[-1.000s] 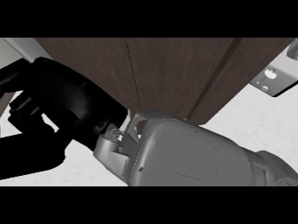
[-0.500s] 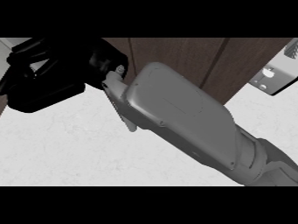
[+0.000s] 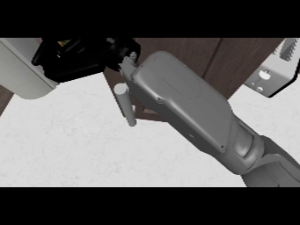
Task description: Pick up the wine, place it into the cabinet and close the cabinet
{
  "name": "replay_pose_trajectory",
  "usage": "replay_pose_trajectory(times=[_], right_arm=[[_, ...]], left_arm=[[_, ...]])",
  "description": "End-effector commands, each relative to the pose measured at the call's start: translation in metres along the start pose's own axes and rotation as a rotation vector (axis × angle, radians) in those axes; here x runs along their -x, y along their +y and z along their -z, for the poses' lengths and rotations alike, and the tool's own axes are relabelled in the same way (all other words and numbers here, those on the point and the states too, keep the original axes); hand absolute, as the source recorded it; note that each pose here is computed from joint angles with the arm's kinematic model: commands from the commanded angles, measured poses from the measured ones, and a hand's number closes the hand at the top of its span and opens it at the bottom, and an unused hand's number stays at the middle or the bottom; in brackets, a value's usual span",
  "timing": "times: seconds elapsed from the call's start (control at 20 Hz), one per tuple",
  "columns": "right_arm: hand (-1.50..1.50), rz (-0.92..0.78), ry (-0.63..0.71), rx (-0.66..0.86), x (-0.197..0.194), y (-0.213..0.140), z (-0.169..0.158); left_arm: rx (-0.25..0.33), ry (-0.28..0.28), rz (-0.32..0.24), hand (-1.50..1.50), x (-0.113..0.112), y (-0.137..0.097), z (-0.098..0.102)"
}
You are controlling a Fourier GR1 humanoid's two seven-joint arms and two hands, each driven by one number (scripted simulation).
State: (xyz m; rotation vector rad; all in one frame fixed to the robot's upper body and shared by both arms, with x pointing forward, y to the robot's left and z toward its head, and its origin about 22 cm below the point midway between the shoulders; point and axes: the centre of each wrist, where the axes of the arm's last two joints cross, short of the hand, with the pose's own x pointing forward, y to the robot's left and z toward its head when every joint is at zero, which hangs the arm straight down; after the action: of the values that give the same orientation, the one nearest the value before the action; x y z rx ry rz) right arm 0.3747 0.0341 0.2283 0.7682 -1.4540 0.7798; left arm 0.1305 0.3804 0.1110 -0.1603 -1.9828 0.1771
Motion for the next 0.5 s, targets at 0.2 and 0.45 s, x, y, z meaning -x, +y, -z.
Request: replay_pose_trajectory(times=[0.2,0.45], right_arm=[[1.50,0.021,-0.014,0.265,0.023,-0.092,-0.040],[1.50,0.044,-0.046,0.303,0.027,-0.102,-0.048]], left_arm=[[0.053,0.011,-0.073,-1.50,-0.001,-0.011,0.005],[0.062,0.017,-0.085,-1.50,-0.001,-0.020,0.009]])
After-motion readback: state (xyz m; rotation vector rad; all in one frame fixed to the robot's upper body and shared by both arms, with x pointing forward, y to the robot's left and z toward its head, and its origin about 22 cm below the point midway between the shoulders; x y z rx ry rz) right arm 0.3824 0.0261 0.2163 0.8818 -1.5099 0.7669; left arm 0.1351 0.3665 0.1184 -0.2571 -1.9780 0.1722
